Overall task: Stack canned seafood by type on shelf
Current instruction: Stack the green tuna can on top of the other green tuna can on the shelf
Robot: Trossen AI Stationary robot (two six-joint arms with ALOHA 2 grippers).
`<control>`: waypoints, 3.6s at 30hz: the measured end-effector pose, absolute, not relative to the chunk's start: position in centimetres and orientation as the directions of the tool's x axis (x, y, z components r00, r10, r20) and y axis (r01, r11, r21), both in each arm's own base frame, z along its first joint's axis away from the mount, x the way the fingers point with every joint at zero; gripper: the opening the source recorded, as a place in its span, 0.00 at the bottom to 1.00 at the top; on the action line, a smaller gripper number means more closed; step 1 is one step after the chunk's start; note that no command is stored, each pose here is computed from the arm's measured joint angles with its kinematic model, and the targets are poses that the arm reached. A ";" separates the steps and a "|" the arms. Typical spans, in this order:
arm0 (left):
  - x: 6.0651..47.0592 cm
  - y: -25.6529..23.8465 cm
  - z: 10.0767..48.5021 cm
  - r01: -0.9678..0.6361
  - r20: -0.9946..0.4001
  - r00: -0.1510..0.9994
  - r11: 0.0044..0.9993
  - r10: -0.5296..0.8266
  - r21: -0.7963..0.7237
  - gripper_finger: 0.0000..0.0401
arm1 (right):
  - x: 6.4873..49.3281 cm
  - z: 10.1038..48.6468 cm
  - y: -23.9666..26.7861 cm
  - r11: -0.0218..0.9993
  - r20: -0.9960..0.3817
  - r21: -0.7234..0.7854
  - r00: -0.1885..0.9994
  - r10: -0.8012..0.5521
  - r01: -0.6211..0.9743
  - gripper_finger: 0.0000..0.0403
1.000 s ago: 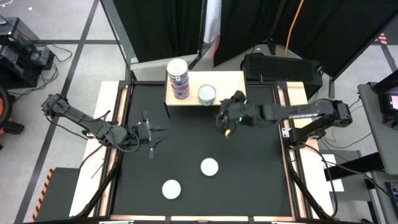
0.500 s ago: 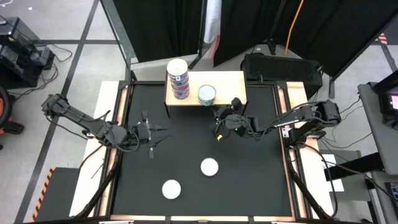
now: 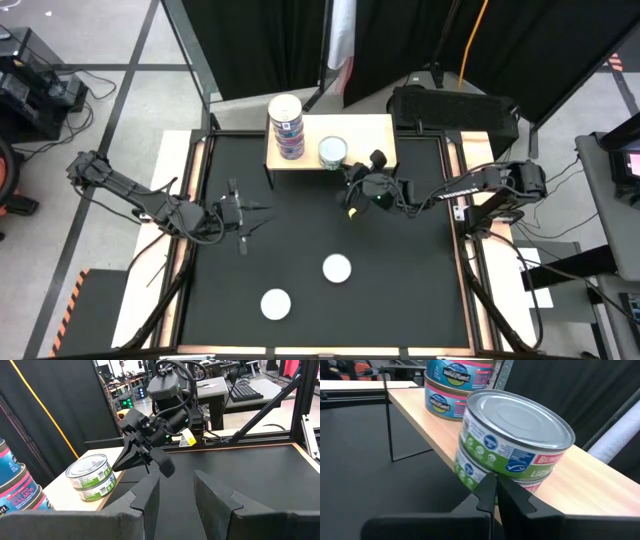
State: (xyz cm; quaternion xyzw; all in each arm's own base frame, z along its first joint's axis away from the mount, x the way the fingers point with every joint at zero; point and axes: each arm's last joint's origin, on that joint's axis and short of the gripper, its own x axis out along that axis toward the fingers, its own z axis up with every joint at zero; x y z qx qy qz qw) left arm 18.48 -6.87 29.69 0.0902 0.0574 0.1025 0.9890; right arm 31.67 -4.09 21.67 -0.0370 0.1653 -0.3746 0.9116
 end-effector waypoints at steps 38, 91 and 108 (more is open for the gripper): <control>17.9 -7.8 29.4 -0.009 -0.146 0.989 0.994 0.026 0.113 0.31 | 28.3 26.4 3.0 0.953 -0.313 0.134 0.924 -0.221 0.273 0.03; 19.1 -21.8 15.9 0.004 -0.801 0.544 0.956 -0.248 -0.294 0.01 | 25.1 20.1 18.5 0.961 -0.448 0.257 0.894 0.023 0.103 0.03; 19.5 -21.5 15.0 -0.023 -0.821 0.539 0.971 -0.188 -0.238 0.01 | 25.1 20.1 18.6 0.961 -0.448 0.257 0.893 0.025 0.102 0.03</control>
